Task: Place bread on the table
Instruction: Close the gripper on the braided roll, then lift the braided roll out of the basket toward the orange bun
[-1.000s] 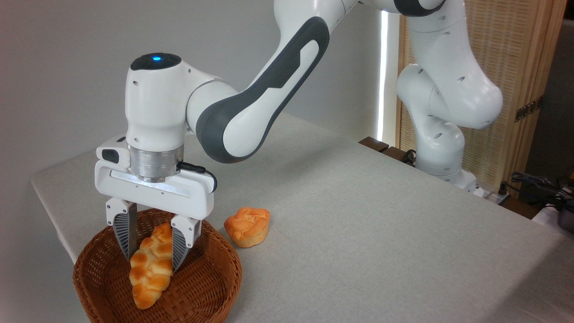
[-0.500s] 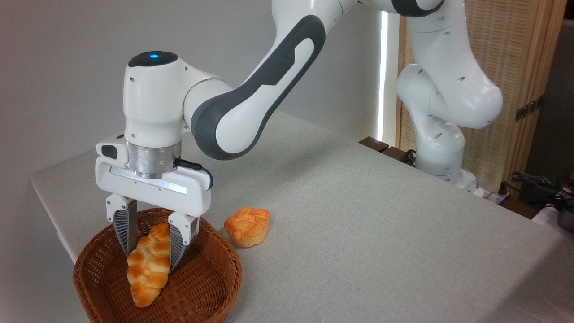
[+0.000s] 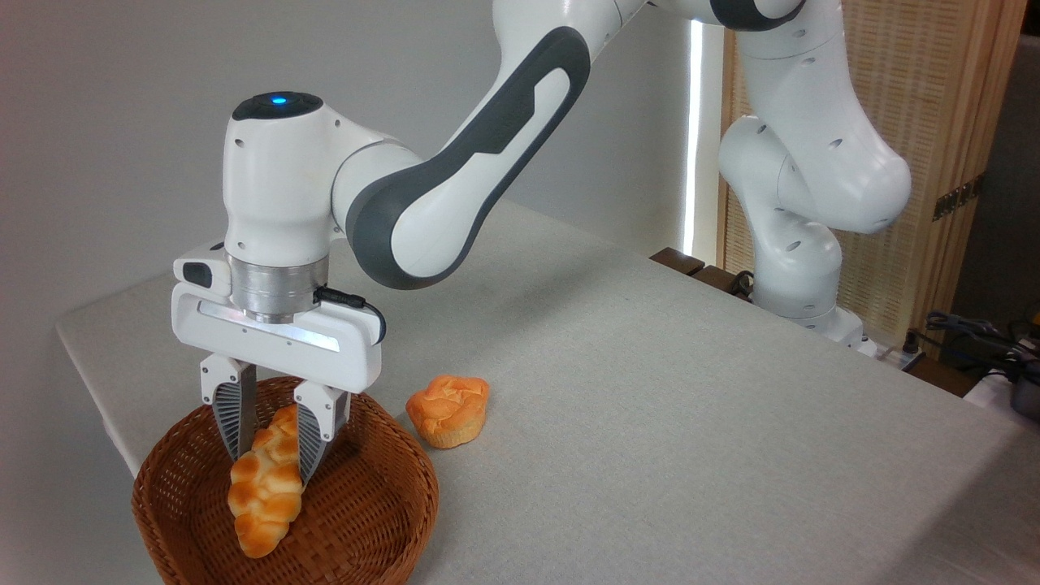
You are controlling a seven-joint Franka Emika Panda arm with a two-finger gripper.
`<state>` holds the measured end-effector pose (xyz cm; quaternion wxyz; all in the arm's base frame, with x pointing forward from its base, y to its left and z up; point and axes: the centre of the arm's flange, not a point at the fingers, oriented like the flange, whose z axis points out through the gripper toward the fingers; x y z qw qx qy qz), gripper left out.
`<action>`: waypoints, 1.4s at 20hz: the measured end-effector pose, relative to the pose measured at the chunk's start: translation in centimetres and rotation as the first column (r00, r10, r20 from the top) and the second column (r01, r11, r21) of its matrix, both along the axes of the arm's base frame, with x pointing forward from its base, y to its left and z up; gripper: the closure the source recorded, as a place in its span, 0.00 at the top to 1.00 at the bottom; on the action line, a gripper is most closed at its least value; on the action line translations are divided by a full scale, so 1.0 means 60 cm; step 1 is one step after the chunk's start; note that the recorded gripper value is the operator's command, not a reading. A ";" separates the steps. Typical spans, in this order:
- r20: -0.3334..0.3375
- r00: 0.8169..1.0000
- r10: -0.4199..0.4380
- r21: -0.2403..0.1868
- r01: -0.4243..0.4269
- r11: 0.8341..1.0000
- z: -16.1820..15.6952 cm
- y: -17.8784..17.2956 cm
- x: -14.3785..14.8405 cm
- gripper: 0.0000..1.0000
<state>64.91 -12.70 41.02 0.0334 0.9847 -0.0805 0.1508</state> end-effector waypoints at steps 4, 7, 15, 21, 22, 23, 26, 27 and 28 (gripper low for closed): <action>0.028 1.000 0.006 -0.004 -0.006 1.000 0.026 0.005 0.005 0.55; 0.060 0.998 0.009 -0.007 -0.009 1.000 0.065 0.009 0.001 0.55; 0.019 0.999 -0.041 0.036 0.040 0.999 0.162 0.028 -0.045 0.55; -0.137 0.976 -0.166 0.081 0.178 0.981 0.182 0.022 -0.096 0.55; -0.175 0.966 -0.190 0.080 0.206 0.975 0.179 0.021 -0.105 0.55; -0.210 0.954 -0.216 0.076 0.236 0.969 0.176 0.019 -0.113 0.56; -0.296 0.910 -0.292 0.059 0.323 0.945 0.164 0.016 -0.133 0.59; -0.337 0.880 -0.333 0.047 0.369 0.928 0.154 0.011 -0.144 0.59; -0.374 0.850 -0.372 0.034 0.413 0.910 0.143 0.004 -0.155 0.59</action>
